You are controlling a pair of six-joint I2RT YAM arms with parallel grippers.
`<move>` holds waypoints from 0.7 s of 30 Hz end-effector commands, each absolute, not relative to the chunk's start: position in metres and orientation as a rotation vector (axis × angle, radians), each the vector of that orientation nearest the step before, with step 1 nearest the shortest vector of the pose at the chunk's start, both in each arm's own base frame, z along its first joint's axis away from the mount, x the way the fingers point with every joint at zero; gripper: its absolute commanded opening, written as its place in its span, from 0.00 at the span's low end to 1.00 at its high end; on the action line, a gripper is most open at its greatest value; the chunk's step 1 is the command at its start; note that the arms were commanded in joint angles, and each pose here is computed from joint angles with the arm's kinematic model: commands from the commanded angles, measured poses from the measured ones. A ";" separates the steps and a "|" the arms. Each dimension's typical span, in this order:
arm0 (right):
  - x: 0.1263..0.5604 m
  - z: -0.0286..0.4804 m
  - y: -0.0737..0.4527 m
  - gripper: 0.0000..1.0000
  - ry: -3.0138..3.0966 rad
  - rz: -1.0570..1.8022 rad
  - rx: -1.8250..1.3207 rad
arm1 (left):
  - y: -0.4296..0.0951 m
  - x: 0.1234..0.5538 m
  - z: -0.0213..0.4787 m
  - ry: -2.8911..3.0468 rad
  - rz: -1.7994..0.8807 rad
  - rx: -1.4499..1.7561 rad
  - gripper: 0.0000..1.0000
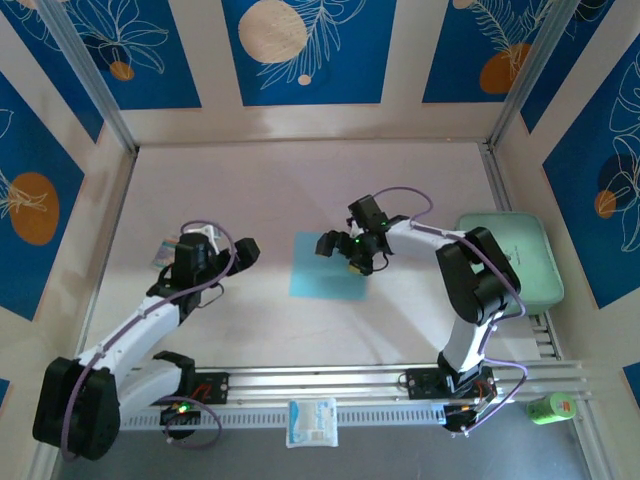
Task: Fold a paper plane with a square sheet of paper (pick it up from the middle)
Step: Move the square sheet of paper to the center of the table.
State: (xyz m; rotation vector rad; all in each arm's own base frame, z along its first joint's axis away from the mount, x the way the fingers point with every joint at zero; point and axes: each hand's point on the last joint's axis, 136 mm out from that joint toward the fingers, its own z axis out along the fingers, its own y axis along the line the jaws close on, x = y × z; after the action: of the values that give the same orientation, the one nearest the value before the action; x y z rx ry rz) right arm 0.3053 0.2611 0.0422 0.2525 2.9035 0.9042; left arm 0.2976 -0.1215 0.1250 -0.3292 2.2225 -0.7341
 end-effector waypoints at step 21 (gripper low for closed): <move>0.291 0.123 0.248 0.99 2.671 0.678 0.296 | -0.154 0.283 0.144 2.367 -0.826 -0.073 0.98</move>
State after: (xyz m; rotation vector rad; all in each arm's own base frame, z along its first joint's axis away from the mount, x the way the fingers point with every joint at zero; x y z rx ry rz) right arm 0.2857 0.2828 0.1023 0.2193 2.7596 0.8669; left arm 0.2846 -0.1431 0.1363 -0.1389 2.3309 -0.8047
